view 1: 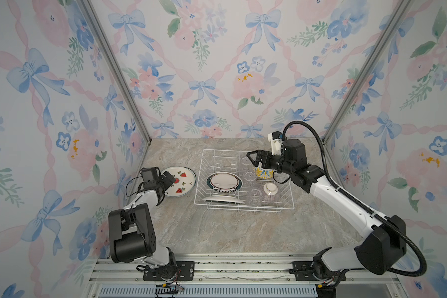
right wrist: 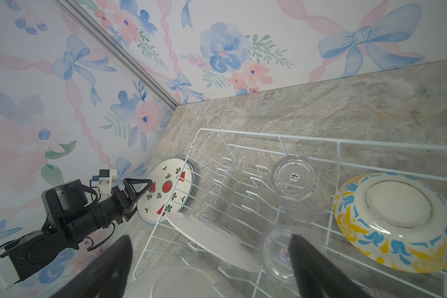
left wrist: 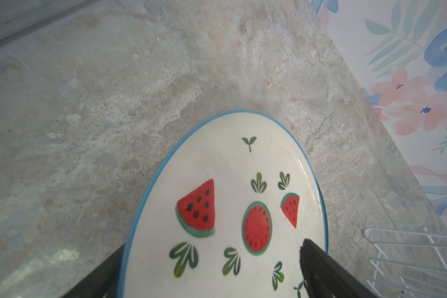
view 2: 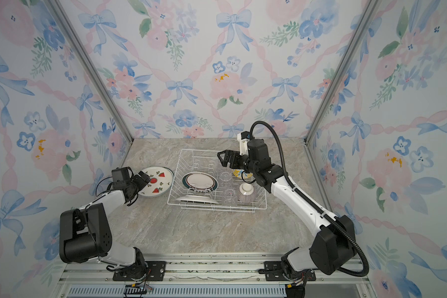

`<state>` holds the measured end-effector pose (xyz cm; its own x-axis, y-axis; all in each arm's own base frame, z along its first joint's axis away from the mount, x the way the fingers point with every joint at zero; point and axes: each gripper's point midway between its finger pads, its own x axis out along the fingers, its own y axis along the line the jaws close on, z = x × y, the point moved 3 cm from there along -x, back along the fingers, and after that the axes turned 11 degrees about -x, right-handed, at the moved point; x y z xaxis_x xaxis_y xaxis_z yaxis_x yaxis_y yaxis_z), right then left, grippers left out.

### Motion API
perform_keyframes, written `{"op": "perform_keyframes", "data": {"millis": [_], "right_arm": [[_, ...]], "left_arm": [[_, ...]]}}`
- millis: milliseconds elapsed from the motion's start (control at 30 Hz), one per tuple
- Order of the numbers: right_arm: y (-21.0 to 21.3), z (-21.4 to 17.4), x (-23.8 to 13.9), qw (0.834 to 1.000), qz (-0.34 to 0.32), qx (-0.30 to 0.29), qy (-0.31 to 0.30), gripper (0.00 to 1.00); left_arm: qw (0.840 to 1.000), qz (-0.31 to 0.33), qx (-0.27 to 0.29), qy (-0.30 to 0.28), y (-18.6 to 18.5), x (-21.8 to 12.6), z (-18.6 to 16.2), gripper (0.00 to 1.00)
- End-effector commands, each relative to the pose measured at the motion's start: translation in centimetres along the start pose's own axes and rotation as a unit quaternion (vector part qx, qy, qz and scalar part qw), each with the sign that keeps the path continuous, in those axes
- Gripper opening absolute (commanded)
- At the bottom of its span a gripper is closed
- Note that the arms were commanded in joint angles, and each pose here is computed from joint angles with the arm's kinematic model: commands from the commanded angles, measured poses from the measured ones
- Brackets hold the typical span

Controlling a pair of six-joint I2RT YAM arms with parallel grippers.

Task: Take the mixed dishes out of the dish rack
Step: 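Lower the watermelon plate flat onto the printed plate and open the left gripper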

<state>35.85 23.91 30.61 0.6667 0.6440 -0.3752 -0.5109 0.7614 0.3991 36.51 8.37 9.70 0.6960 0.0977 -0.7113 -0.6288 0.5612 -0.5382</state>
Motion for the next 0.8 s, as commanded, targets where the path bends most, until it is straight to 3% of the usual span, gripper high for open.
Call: {"op": "perform_keyframes", "data": {"millis": [0,533,767], "right_arm": [[-0.5,-0.3,0.0,1.000,-0.008,0.002,0.008,0.97],[-0.5,-0.3,-0.2,1.000,-0.008,0.000,0.011,0.97],[-0.8,-0.6,-0.3,1.000,-0.017,-0.010,0.018,0.97]], "left_arm": [[1.000,-0.002,0.024,-0.001,-1.0,0.4,0.5,0.98],[0.997,0.027,0.053,0.040,-1.4,3.1,-1.1,0.98],[0.995,0.058,0.081,0.009,-1.3,2.2,-0.1,0.98]]}}
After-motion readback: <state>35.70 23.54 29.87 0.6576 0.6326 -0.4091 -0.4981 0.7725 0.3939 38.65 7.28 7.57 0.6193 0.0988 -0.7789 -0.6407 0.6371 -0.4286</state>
